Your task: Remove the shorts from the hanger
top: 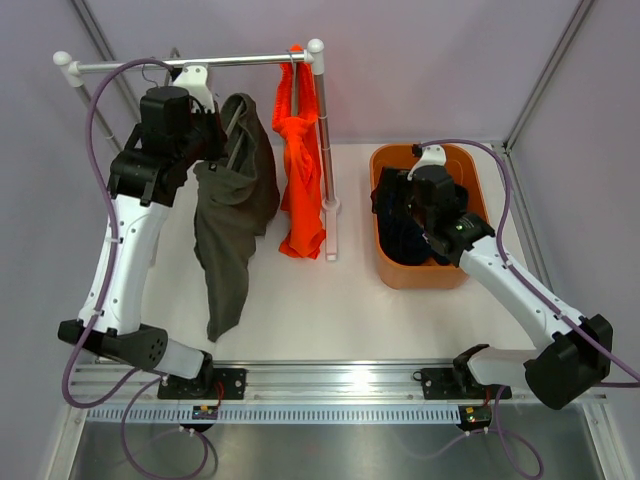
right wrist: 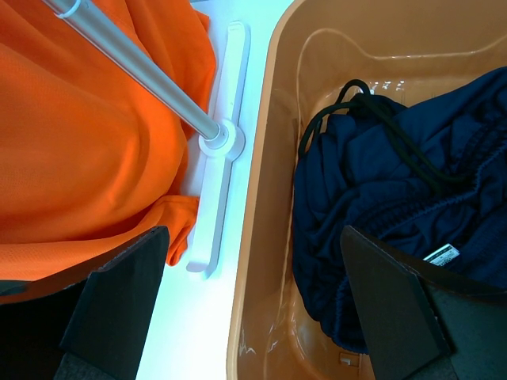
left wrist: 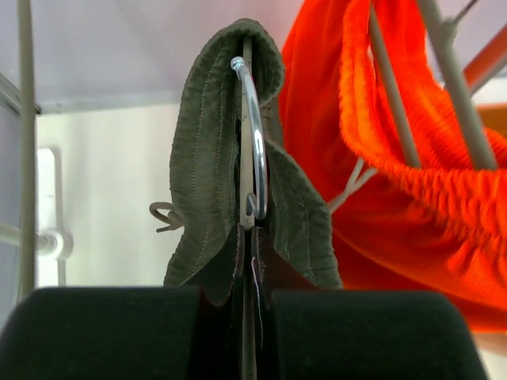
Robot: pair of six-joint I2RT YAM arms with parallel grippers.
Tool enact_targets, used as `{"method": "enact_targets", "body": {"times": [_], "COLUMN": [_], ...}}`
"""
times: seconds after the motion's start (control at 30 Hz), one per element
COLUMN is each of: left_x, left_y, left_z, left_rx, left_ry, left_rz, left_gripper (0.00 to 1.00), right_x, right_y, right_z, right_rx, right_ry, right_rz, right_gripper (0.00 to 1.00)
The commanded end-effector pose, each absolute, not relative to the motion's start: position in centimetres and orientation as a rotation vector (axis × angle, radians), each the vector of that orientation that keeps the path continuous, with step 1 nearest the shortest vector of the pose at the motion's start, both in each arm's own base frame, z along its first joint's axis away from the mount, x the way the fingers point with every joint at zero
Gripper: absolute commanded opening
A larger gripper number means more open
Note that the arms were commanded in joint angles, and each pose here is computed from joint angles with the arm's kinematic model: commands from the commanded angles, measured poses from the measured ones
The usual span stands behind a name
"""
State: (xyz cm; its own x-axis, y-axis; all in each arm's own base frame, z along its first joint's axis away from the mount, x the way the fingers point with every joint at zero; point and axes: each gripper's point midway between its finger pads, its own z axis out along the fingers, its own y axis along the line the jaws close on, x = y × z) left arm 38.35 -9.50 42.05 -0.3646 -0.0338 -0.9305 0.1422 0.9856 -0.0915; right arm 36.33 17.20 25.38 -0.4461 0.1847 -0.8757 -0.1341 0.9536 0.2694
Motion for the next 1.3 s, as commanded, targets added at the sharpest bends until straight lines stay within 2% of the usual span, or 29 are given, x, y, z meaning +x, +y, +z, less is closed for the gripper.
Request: {"method": "enact_targets", "body": {"times": [0.0, 0.23, 0.6, 0.87, 1.1, 1.27], "left_x": [36.0, 30.9, 24.7, 20.5, 17.1, 16.1], "left_y": [-9.8, -9.9, -11.2, -11.3, -12.1, -12.1], "left_z": [46.5, 44.6, 35.6, 33.2, 32.6, 30.8], "left_rx": [0.070, 0.056, 0.116, 0.209, 0.354, 0.398], "left_ry": [1.774, 1.796, 1.990, 2.034, 2.044, 2.084], "left_rz": [-0.277, -0.346, -0.334, -0.402, -0.513, -0.526], "left_gripper": [0.00, 0.00, 0.00, 0.00, 0.00, 0.00], "right_x": [36.5, 34.7, 30.4, 27.6, 25.0, 23.3], "right_y": [17.8, 19.4, 25.8, 31.6, 36.9, 39.8], "right_z": [28.2, 30.8, 35.2, 35.5, 33.3, 33.5], "right_rx": [0.010, -0.085, -0.278, -0.411, -0.537, -0.570], "right_ry": [1.940, 1.914, 1.877, 1.903, 1.962, 1.957], "right_rz": [0.408, 0.535, 0.670, 0.732, 0.697, 0.698], "right_gripper": [0.99, 0.99, 1.00, 0.99, 0.99, 0.95]}}
